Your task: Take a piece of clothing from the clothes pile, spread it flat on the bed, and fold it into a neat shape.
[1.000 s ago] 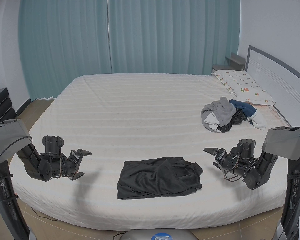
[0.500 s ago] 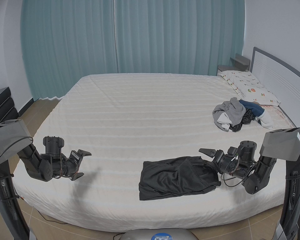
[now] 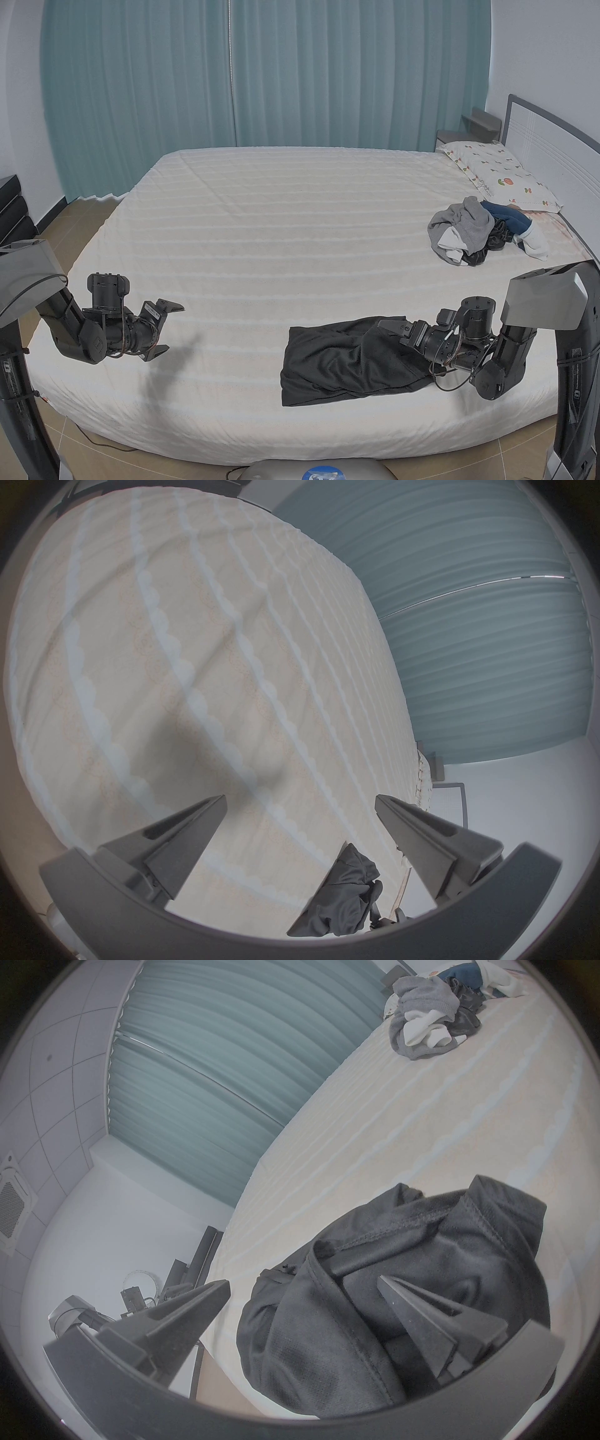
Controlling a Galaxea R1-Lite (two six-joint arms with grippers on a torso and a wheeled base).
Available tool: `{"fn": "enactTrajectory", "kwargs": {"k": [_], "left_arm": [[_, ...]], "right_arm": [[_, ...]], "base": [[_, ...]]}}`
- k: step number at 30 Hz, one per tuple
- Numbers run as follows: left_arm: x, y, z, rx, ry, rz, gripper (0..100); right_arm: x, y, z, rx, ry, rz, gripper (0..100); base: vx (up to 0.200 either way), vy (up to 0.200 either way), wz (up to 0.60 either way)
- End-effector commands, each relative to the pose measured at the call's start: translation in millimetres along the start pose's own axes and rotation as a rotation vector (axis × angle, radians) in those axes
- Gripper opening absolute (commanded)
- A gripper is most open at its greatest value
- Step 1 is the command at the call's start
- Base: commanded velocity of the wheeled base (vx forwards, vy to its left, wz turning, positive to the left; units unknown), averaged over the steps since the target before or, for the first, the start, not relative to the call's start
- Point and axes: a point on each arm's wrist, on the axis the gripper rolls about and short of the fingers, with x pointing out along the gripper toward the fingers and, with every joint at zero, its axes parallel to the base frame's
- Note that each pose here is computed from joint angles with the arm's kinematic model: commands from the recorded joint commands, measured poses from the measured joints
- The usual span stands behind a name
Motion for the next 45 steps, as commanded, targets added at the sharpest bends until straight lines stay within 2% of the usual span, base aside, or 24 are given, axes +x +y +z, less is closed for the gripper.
{"fn": "enactTrajectory", "kwargs": {"k": [1,8,9,22,26,30,39,45], "left_arm": [[0.7,0.8,0.0,-0.001,0.001,0.002,100],[0.7,0.8,0.0,-0.001,0.001,0.002,100],[0.7,0.9,-0.1,-0.001,0.001,0.003,100],[0.7,0.9,-0.1,-0.001,0.001,0.003,100],[0.7,0.9,-0.1,-0.001,0.001,0.003,100],[0.7,0.9,-0.1,-0.003,0.001,0.003,100],[0.8,0.5,0.1,-0.002,0.002,0.001,100],[0.8,0.5,0.1,-0.002,0.002,0.001,100]], "right_arm": [[2.1,-5.0,-5.8,0.003,0.019,-0.012,100],[5.0,-10.8,-13.4,-0.020,0.047,-0.026,100],[5.0,-10.9,-13.5,-0.020,0.047,-0.028,0],[-12.1,-12.4,-13.9,-0.045,0.059,-0.060,0],[-46.2,-0.5,-8.3,-0.064,0.043,-0.075,0],[-63.2,-5.3,-3.3,-0.088,0.034,-0.104,0],[-80.7,-23.5,-4.8,-0.155,0.081,-0.186,0],[-89.4,-33.6,-11.8,-0.246,0.185,-0.257,0]], "base": [[0.000,0.000,0.00],[0.000,0.000,0.00],[0.000,0.000,0.00],[0.000,0.000,0.00],[0.000,0.000,0.00],[0.000,0.000,0.00],[0.000,0.000,0.00],[0.000,0.000,0.00]]}}
